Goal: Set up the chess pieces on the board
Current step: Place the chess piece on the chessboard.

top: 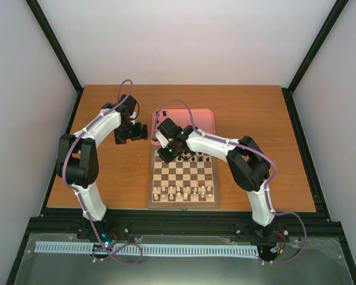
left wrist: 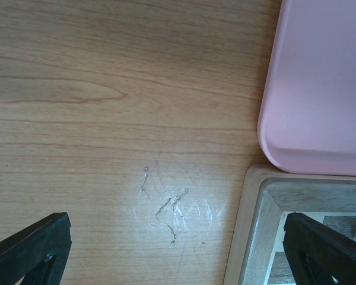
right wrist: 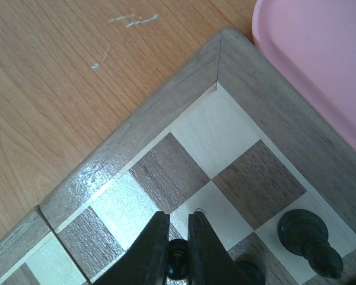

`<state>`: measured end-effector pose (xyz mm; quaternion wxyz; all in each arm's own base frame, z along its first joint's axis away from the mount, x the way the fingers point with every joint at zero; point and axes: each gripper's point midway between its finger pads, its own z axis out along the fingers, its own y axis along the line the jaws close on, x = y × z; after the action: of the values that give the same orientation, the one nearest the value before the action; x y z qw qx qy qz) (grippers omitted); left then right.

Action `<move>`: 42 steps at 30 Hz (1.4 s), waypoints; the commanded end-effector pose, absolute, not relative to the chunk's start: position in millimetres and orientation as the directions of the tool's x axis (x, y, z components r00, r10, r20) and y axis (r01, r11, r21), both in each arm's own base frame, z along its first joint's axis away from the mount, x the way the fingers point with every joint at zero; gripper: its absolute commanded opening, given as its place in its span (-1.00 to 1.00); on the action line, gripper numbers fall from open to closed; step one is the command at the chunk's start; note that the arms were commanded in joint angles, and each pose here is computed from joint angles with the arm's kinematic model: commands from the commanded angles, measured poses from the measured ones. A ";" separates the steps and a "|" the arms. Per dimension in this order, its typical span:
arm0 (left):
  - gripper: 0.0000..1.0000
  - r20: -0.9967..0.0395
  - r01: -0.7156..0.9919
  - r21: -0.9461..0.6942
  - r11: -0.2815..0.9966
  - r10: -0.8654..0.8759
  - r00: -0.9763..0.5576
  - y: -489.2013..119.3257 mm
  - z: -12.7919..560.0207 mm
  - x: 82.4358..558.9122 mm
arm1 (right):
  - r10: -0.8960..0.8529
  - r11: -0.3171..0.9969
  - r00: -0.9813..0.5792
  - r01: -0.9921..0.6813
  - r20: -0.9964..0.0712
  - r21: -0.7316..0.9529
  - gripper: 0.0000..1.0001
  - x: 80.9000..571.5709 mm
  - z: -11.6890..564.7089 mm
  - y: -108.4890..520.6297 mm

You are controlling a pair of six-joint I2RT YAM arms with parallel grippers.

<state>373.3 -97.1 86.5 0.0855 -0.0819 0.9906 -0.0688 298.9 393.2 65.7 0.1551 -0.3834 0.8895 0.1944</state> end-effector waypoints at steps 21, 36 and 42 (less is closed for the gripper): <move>0.99 -0.180 -0.139 -0.169 0.976 -0.169 -0.969 -100.2 90.4 388.0 | -0.619 0.648 -0.670 -0.731 -0.410 0.215 -0.61 311.6 54.3 392.3; 0.99 -0.180 -0.138 -0.168 0.976 -0.168 -0.969 -100.1 90.4 387.7 | -0.611 0.566 -0.611 -0.782 -0.504 0.261 -0.49 307.4 102.9 408.3; 0.99 -0.184 -0.138 -0.170 0.976 -0.169 -0.968 -100.3 91.7 388.4 | -0.583 0.582 -0.589 -0.783 -0.559 0.218 -0.44 316.8 136.3 407.3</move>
<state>375.8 -98.2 81.9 0.0801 -0.0820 0.9910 -0.0687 304.5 403.2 83.3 0.1620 -0.3937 0.8777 0.2200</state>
